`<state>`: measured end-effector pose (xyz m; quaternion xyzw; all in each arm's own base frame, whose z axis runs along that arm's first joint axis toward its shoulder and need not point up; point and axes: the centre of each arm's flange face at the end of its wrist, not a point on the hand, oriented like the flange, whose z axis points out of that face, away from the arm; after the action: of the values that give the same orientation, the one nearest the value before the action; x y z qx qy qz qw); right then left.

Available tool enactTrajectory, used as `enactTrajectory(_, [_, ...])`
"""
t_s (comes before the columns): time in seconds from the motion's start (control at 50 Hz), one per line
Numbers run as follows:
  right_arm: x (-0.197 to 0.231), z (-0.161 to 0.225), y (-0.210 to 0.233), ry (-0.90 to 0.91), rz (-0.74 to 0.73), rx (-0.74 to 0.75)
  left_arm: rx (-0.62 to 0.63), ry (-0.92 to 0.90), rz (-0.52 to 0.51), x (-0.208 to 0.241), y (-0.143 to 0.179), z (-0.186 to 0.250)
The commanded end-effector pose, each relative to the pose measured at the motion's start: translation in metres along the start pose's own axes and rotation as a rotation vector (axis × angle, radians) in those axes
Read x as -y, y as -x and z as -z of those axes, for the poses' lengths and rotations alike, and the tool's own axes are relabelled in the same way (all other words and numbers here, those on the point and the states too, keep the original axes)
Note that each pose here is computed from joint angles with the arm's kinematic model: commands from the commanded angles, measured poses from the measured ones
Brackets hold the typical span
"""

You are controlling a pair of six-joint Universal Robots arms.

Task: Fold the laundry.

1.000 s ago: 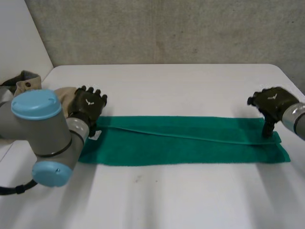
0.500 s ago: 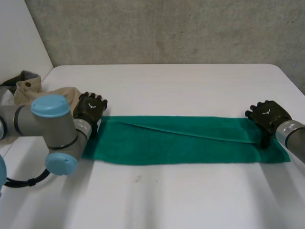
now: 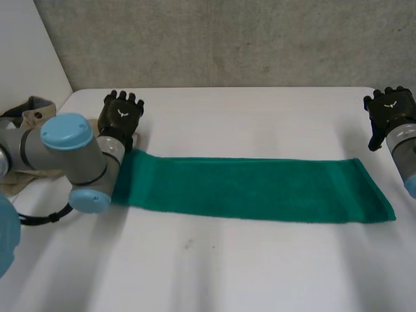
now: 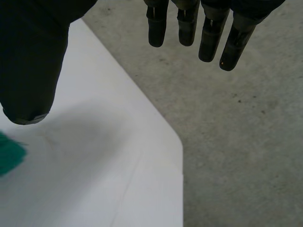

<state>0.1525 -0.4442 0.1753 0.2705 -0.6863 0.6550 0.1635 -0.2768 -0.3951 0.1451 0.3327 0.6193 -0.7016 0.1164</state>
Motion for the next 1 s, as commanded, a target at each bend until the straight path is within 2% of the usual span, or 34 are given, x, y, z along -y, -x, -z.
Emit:
enactTrajectory(0.02, [0.012, 0.042, 0.002, 0.087, -0.009, 0.154, -0.069, 0.074, -0.003, -0.004, -0.006, 0.039])
enactTrajectory(0.1, [0.008, 0.062, 0.000, 0.114, -0.035, 0.243, -0.104, 0.124, -0.006, -0.004, -0.003, 0.063])
enactTrajectory(0.2, [-0.003, 0.081, -0.008, 0.148, -0.049, 0.283, -0.126, 0.158, -0.007, -0.002, 0.000, 0.084])
enactTrajectory(0.42, [-0.025, 0.109, -0.006, 0.182, -0.081, 0.359, -0.103, 0.205, -0.014, -0.016, 0.011, 0.086])
enactTrajectory(0.56, [-0.037, 0.115, -0.004, 0.182, -0.110, 0.400, -0.122, 0.223, -0.021, -0.020, 0.008, 0.093])
enactTrajectory(0.78, [-0.055, 0.109, 0.003, 0.152, -0.072, 0.386, -0.178, 0.287, -0.022, -0.021, 0.002, 0.115])
enactTrajectory(1.0, [-0.068, 0.103, 0.005, 0.171, -0.037, 0.391, -0.154, 0.319, -0.019, -0.018, 0.013, 0.118])
